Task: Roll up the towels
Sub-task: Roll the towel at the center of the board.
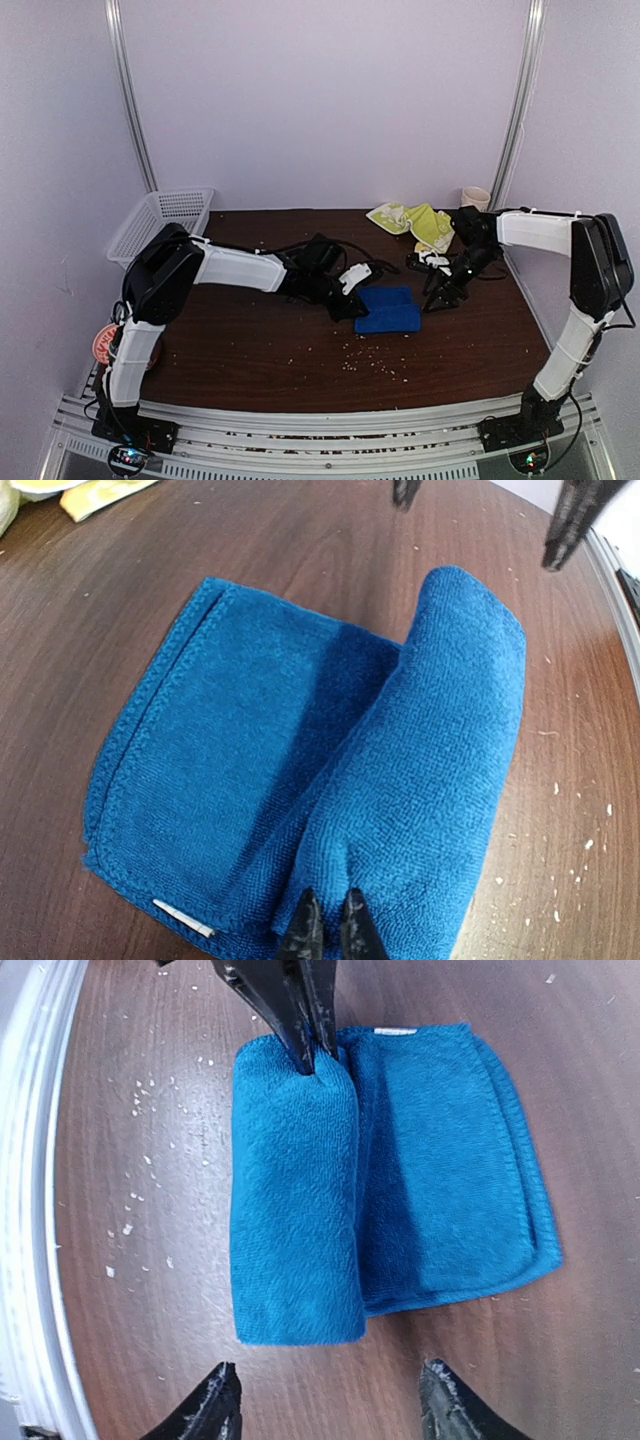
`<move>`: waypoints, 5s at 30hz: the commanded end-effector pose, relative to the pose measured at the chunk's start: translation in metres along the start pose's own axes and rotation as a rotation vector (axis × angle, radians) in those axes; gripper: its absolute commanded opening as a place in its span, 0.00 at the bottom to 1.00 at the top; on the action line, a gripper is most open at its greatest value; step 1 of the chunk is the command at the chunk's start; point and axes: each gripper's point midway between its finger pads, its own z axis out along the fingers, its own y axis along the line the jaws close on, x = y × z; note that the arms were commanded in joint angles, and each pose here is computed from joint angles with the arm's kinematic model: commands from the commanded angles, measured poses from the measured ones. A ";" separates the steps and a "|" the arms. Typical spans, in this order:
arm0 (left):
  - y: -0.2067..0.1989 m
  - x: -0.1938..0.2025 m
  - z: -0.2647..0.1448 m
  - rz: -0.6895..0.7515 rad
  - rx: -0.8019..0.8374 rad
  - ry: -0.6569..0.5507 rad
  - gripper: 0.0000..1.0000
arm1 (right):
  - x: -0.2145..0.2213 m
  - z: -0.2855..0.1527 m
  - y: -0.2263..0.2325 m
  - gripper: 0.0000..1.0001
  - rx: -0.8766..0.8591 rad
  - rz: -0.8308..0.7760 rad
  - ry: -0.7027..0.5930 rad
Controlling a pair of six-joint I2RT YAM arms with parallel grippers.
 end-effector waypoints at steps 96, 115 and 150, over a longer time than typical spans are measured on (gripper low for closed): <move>-0.020 0.004 -0.012 0.764 -0.213 0.059 0.62 | 0.004 0.088 0.048 0.14 -0.462 0.099 0.201; -0.051 -0.001 -0.008 0.587 0.016 0.139 0.00 | -0.008 0.041 0.015 0.81 -0.029 -0.169 0.097; -0.003 0.039 0.019 -0.074 0.123 0.326 0.00 | -0.009 -0.012 0.037 1.00 0.601 -0.823 -0.172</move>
